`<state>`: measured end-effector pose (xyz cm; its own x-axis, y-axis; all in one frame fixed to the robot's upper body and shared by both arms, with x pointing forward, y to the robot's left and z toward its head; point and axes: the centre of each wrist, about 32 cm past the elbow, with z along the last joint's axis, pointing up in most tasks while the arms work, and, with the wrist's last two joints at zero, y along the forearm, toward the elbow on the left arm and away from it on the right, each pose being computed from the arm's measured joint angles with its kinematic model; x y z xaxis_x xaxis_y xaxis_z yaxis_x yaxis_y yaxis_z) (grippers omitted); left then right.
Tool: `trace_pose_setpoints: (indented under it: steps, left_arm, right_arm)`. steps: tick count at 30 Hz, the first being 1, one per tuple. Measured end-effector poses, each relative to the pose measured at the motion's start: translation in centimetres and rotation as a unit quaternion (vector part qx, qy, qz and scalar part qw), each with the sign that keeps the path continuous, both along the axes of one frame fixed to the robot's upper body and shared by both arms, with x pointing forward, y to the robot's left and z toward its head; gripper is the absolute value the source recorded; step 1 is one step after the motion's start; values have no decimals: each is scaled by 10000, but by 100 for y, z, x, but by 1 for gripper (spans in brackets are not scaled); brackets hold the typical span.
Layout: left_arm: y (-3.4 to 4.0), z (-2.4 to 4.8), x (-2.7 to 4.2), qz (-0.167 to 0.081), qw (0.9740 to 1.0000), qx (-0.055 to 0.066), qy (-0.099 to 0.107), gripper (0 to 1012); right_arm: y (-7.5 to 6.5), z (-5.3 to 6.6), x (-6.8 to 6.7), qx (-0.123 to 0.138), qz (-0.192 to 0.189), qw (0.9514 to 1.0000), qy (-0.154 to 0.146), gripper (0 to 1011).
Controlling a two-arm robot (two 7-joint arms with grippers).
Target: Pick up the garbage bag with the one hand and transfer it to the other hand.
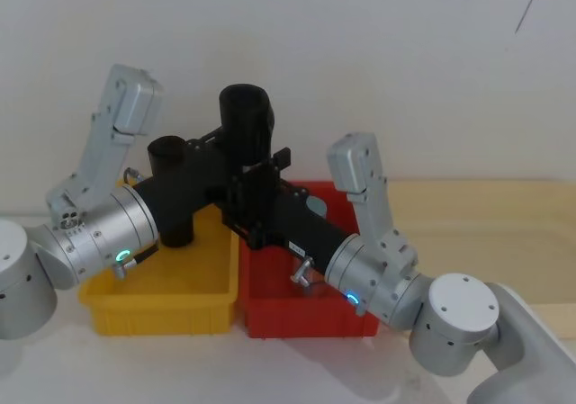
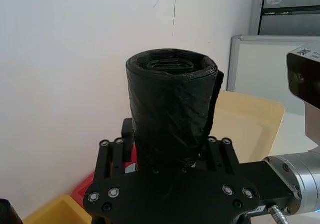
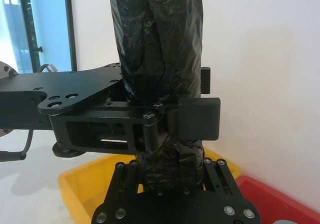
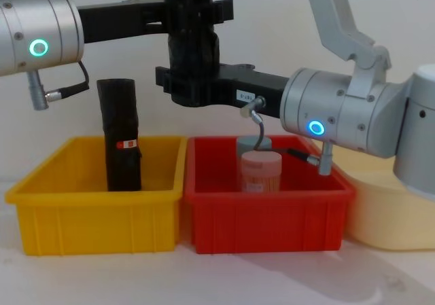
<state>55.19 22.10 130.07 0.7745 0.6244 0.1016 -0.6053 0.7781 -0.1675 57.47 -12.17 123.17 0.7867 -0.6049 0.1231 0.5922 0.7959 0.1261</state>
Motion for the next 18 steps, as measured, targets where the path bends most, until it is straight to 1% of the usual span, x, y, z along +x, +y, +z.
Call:
trace_pose_setpoints:
  steps: [1, 3, 4, 5, 6, 7, 9, 11, 18]
  left_arm:
    - [0, 0, 0, 0, 10000, 0, 0, 719]
    - [0, 0, 0, 0, 10000, 0, 0, 750]
    - [0, 0, 0, 0, 10000, 0, 0, 812]
    - [1, 0, 0, 1, 10000, 0, 0, 850]
    - [0, 0, 0, 1, 10000, 0, 0, 850]
    - [1, 0, 0, 1, 10000, 0, 0, 899]
    - [1, 0, 0, 1, 10000, 0, 0, 926]
    - [1, 0, 0, 1, 10000, 0, 0, 991]
    - [1, 0, 0, 2, 10000, 1, 0, 1002]
  right_arm:
    - [-2, 0, -3, 5, -8, 10000, 6, 529]
    - [-6, -2, -8, 11, -27, 10000, 19, 529]
    - [-9, -2, -9, 16, -44, 10000, 28, 529]
    - [-17, -1, -15, 29, -78, 10000, 37, 529]
    - [-20, -1, -16, 32, -95, 9999, 45, 529]
    - [-28, -3, -20, 36, -118, 9999, 56, 529]
    - [-55, -10, -30, 49, -203, 9997, 87, 529]
    - [-83, -19, -38, 55, -290, 9995, 119, 529]
    - [-224, -52, -59, 42, -670, 9976, 189, 529]
